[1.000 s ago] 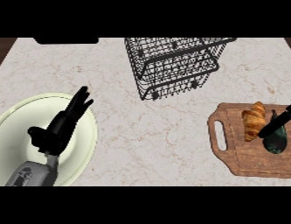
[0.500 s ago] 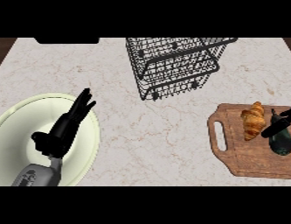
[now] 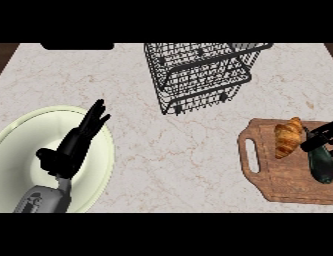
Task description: Pick the eggplant from the cutting board and place it in the tiered basket
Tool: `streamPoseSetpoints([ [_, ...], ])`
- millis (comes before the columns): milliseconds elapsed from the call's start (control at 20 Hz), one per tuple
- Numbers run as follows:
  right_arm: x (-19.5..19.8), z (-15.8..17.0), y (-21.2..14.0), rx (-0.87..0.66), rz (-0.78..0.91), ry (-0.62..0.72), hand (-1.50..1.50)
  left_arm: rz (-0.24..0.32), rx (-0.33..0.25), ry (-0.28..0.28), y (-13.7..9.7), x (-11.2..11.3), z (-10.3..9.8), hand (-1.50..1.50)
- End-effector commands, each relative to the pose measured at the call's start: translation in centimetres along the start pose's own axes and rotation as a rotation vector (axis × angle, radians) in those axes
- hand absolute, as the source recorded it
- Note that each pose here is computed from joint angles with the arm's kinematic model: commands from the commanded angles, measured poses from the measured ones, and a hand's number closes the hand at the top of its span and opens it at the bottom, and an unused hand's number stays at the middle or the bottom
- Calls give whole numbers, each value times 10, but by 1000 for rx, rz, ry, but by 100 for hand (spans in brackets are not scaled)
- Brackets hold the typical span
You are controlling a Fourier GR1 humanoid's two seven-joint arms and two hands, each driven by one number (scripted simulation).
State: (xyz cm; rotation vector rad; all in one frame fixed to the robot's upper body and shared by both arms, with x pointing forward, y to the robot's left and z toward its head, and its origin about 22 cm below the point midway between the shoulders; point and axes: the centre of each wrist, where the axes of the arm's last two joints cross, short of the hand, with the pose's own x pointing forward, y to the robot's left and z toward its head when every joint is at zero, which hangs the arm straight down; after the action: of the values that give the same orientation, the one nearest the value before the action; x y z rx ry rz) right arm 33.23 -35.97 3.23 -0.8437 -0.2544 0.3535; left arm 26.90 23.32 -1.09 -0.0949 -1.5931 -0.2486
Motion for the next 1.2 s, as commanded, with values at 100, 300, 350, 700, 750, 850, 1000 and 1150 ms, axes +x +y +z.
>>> streamPoseSetpoints([
  [100, 26, 64, 80, -100, -71, 13, 150, 4, 44, 84, 16, -16, 16, 0],
  [300, 27, 85, 113, -195, -64, 4, 150, -9, 47, 83, 13, -11, 17, 0],
  [350, 28, 92, 118, -225, -60, -16, 150, -15, 72, 98, 13, -14, 16, 0],
  [700, 39, 147, 115, -389, -292, -194, 150, -3, 107, 113, 19, -14, 20, 0],
  [750, 44, 160, 113, -403, -324, -230, 150, 9, 101, 115, 19, -12, 23, 0],
  [850, 55, 186, 88, -491, -463, -348, 150, -5, 104, 128, 18, -19, 28, 0],
  [1000, 55, 218, 92, -590, -495, -410, 150, 0, 106, 113, 17, -13, 24, 0],
  [1150, 63, 252, 91, -667, -510, -427, 150, 6, 74, 106, 11, -11, 23, 0],
])
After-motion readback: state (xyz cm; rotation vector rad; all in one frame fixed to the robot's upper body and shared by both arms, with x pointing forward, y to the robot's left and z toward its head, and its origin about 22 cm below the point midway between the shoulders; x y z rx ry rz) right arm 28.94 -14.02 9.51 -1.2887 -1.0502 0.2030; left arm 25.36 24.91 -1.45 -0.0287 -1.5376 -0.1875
